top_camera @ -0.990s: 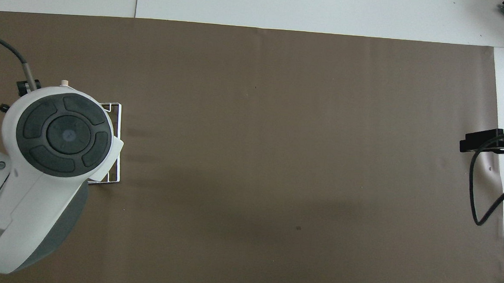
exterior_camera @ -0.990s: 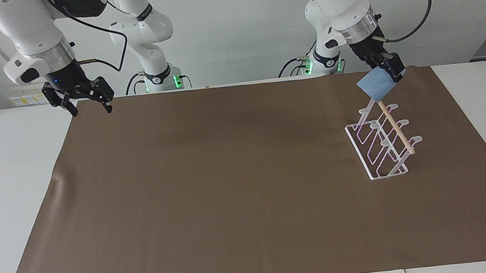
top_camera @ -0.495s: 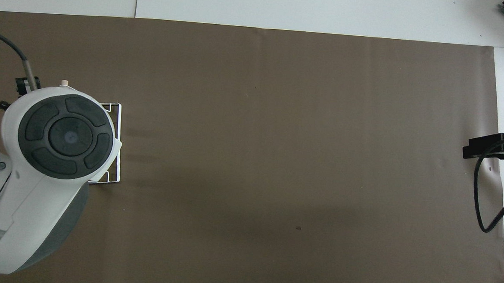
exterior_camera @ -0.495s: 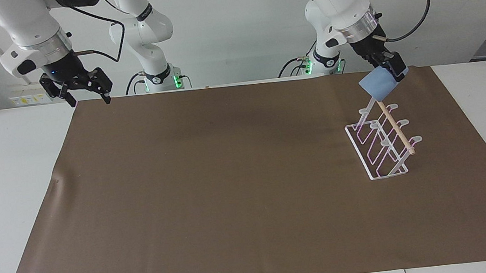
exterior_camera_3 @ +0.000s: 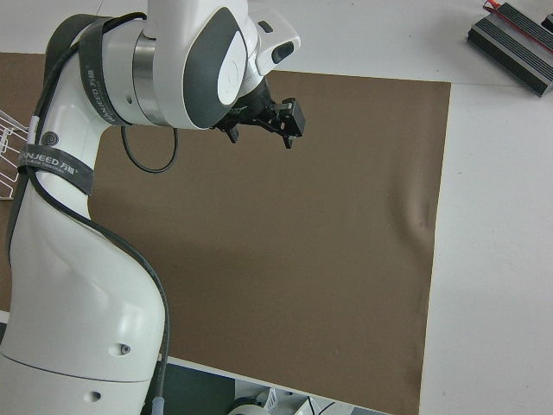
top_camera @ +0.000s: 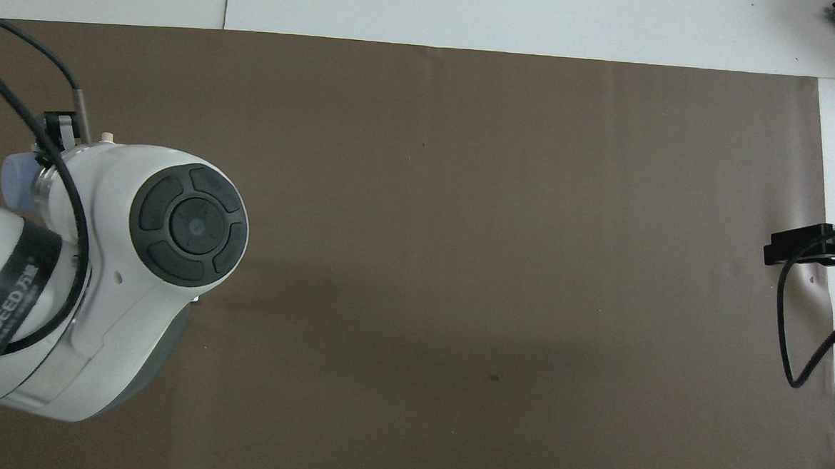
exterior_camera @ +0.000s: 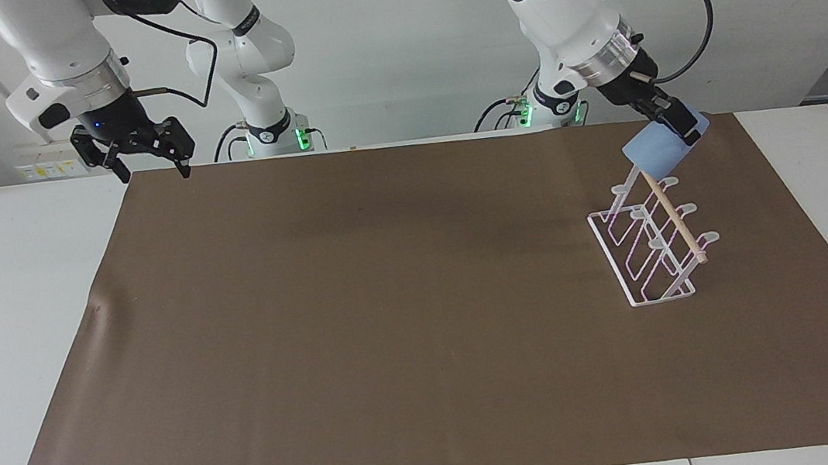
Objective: Hang cup on cup holder
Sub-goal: 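Carry the cup with the left gripper over the rack hooks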
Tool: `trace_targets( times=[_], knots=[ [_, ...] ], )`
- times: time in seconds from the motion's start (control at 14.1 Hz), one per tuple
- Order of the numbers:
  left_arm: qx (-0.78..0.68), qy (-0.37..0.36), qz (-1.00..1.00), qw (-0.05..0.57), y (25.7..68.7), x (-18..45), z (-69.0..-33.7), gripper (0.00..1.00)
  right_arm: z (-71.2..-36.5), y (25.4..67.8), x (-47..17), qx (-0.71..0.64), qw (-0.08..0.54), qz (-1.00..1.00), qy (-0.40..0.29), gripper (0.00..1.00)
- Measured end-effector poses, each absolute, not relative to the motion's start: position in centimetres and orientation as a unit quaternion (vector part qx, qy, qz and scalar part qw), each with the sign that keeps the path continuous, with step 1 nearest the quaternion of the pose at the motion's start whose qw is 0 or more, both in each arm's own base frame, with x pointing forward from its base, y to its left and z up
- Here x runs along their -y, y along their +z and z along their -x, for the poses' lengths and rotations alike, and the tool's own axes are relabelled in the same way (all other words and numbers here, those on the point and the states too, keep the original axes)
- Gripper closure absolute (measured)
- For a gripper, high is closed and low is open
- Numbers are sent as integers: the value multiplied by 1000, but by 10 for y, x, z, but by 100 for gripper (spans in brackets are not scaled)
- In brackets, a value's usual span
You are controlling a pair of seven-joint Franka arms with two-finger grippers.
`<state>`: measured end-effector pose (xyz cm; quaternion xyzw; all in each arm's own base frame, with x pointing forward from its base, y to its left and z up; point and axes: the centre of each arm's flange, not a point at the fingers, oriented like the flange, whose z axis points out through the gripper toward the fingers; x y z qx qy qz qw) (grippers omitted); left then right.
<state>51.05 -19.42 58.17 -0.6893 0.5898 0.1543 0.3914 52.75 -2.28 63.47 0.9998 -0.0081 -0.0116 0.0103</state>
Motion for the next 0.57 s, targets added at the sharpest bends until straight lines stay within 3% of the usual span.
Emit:
trace_targets(
  times=[0.35,0.57],
  knots=[
    [-613,213,635,418,499,202,-540,23,-528,635,21,6,10,-1000,-12,0],
    [-615,230,607,448,479,185,-546,23,-527,634,21,6,10,-1000,-12,0]
  ],
)
